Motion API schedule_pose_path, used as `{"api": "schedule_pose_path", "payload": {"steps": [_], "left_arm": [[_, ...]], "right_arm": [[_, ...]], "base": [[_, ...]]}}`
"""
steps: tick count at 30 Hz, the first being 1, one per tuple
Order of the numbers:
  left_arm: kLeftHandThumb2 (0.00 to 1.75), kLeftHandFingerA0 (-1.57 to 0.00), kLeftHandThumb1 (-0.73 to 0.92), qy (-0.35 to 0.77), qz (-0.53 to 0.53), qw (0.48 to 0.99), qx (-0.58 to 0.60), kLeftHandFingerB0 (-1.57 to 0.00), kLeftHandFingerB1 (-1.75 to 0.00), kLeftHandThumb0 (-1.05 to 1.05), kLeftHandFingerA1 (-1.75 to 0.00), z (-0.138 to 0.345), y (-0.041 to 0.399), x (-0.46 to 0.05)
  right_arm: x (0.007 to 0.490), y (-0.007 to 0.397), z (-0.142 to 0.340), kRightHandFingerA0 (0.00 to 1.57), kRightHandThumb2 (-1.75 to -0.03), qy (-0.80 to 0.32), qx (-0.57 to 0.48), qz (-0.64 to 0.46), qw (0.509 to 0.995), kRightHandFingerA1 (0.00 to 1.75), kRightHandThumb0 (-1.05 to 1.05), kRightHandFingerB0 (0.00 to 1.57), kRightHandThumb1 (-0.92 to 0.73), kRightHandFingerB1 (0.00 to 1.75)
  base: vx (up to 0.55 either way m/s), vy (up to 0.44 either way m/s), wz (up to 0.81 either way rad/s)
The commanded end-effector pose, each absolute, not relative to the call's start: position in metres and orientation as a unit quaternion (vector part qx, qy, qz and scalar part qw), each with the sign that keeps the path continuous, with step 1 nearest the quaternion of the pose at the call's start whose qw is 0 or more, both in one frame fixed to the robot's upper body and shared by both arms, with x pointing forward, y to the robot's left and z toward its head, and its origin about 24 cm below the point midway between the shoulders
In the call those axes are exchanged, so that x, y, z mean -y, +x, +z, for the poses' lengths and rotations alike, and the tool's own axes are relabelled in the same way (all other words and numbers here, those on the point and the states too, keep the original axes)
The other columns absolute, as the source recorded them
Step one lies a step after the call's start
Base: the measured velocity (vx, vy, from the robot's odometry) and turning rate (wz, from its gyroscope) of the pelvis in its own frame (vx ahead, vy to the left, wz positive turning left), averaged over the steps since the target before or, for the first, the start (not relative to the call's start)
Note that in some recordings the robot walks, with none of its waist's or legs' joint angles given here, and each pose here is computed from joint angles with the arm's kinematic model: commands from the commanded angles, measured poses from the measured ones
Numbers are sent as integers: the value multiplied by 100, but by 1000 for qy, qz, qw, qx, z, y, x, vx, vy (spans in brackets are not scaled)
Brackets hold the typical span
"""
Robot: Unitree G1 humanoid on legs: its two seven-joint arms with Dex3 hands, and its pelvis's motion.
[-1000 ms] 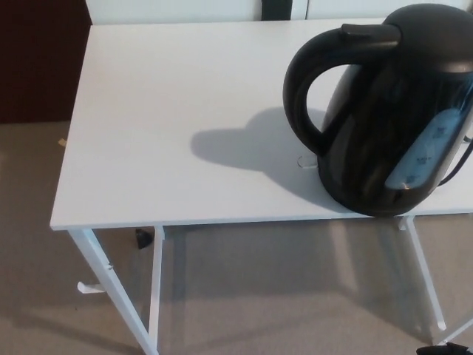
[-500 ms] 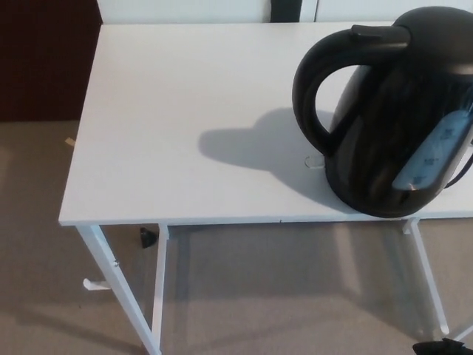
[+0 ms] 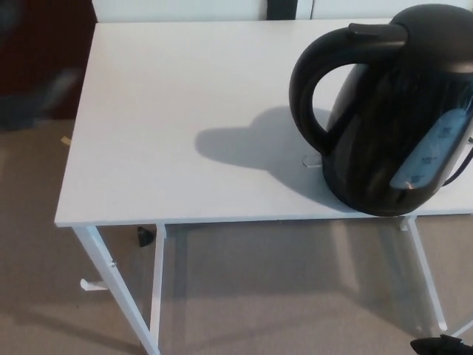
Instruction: The robot walk towards a table in front and uses its left hand to pick up the pot from the base and places it on the table
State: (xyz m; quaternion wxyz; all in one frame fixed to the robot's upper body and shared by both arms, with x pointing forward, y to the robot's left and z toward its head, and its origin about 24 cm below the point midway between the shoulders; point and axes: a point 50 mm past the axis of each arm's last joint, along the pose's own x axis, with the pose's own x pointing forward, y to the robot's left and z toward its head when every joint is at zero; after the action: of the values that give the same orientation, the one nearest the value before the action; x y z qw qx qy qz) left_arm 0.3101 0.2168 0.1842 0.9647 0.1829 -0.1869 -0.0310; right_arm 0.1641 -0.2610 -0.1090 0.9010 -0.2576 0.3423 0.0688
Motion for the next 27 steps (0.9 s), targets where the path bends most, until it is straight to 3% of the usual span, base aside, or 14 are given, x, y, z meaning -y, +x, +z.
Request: {"api": "schedule_pose_path", "payload": {"steps": [1,2,3,6,9,10,12,13,15,19,20,23,26,27], "left_arm": [[55,-14,44,318,-161,924,140,-9,-22,-51,-30,200,343,-97],[69,-5,35,323,-167,922,134,-8,-22,-54,-37,201,345,-92],[60,-9,44,325,-175,921,122,-8,-18,-53,-26,202,349,-85],[69,-12,40,325,-181,923,104,-13,-12,-66,-28,205,356,-74],[73,-10,41,317,-196,924,80,-10,-11,-64,-35,206,363,-59],[55,-11,42,313,-199,926,76,-4,-21,-57,-32,204,364,-57],[54,-14,45,303,-207,927,74,-3,-24,-56,-32,201,365,-52],[71,-12,38,303,-210,927,73,-5,-19,-58,-43,200,366,-49],[76,-6,35,306,-217,925,68,0,-24,-53,-43,196,366,-39],[76,-6,35,306,-219,924,62,0,-24,-53,-43,194,366,-36],[76,-12,39,307,-228,922,58,-5,-18,-64,-42,189,363,-25],[71,-7,40,306,-237,921,52,-6,-18,-68,-37,182,359,-15],[77,-3,37,306,-241,920,50,-3,-19,-60,-41,178,357,-10],[62,-12,40,312,-240,918,51,-5,-17,-68,-37,177,357,-8]], "right_arm": [[263,166,-107,65,-59,-285,-334,63,896,56,-35,42,-65,43],[263,166,-107,64,-59,-285,-335,63,896,57,-34,42,-65,43],[263,167,-107,65,-59,-283,-334,62,897,56,-34,43,-65,43],[261,167,-107,61,-59,-280,-334,65,898,56,-34,42,-65,43],[258,168,-107,63,-59,-283,-328,70,898,57,-34,42,-65,44],[257,167,-107,64,-59,-284,-326,72,899,56,-34,43,-64,43],[257,165,-108,63,-59,-288,-323,74,898,56,-35,43,-65,44],[256,166,-108,62,-59,-290,-323,74,898,55,-35,43,-65,43],[255,165,-108,63,-59,-291,-324,77,897,55,-34,42,-65,43],[254,163,-109,63,-59,-291,-324,79,897,55,-34,42,-65,43],[255,164,-108,62,-59,-292,-322,78,897,55,-33,41,-64,43],[255,163,-107,63,-58,-295,-322,77,896,55,-32,41,-64,43],[253,164,-107,64,-59,-299,-315,80,897,56,-32,42,-64,44],[253,165,-107,64,-60,-301,-315,81,896,56,-33,42,-65,44]], "base": [[0,0,0],[0,0,0],[0,0,0],[0,0,0],[0,0,0],[0,0,0],[0,0,0],[0,0,0],[0,0,0],[0,0,0],[0,0,0],[0,0,0],[0,0,0],[0,0,0]]}}
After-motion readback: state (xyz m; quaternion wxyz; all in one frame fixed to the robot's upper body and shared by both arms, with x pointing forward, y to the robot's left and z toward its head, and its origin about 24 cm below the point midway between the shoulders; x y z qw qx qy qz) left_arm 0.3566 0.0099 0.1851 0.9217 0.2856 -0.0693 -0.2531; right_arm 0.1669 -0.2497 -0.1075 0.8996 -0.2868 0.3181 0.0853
